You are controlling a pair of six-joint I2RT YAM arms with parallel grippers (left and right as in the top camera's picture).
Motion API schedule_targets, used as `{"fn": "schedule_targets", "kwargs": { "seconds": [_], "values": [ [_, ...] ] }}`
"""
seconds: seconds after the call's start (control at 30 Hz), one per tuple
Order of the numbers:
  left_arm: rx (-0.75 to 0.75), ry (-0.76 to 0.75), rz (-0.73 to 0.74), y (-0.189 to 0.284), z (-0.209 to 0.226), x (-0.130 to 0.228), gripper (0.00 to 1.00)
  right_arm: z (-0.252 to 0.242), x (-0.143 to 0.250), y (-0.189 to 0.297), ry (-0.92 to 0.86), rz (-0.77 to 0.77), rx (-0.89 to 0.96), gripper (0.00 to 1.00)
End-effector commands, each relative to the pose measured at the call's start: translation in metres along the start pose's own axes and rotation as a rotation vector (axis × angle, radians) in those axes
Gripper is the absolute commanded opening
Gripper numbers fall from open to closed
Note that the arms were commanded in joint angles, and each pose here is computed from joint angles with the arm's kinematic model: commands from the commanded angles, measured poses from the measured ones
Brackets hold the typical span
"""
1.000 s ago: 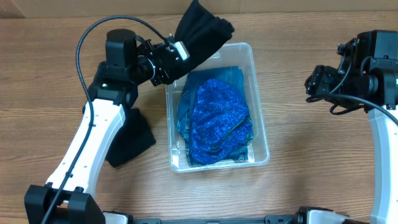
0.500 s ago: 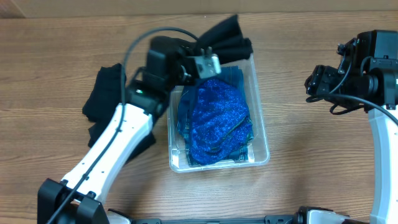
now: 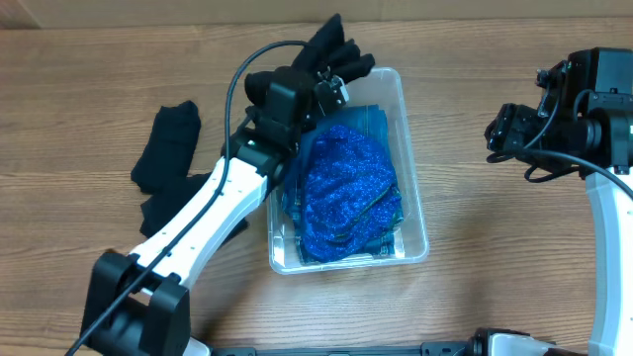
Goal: Pack container
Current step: 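Lower the black cloth into the bin's top end with the left gripper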
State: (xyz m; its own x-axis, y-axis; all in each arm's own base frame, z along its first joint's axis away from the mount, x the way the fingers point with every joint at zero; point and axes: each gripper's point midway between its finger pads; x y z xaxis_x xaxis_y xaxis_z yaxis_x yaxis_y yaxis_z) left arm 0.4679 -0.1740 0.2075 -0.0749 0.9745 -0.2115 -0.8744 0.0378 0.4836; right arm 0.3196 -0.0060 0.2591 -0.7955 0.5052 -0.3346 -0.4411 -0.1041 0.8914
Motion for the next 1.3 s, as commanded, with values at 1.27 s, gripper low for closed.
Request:
{"fn": "schedule_targets", "kwargs": {
  "seconds": [1.27],
  "values": [
    [0.048, -0.254, 0.112, -0.027, -0.076, -0.036, 0.04, 0.001, -0.001, 0.000, 0.005, -0.001, -0.008, 0.67]
  ]
}}
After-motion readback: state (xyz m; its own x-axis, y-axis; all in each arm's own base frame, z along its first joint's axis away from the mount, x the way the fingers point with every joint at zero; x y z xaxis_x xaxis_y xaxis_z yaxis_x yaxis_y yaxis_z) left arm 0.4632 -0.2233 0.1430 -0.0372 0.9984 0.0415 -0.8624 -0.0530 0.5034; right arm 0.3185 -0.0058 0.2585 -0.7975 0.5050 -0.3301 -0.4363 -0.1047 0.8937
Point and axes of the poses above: each gripper's point midway between its finger pads, its own y axis back along the fingers, its own z axis along the line the jaws close on, x = y × z, and after that the axes turned 11 degrees about -y, right-handed
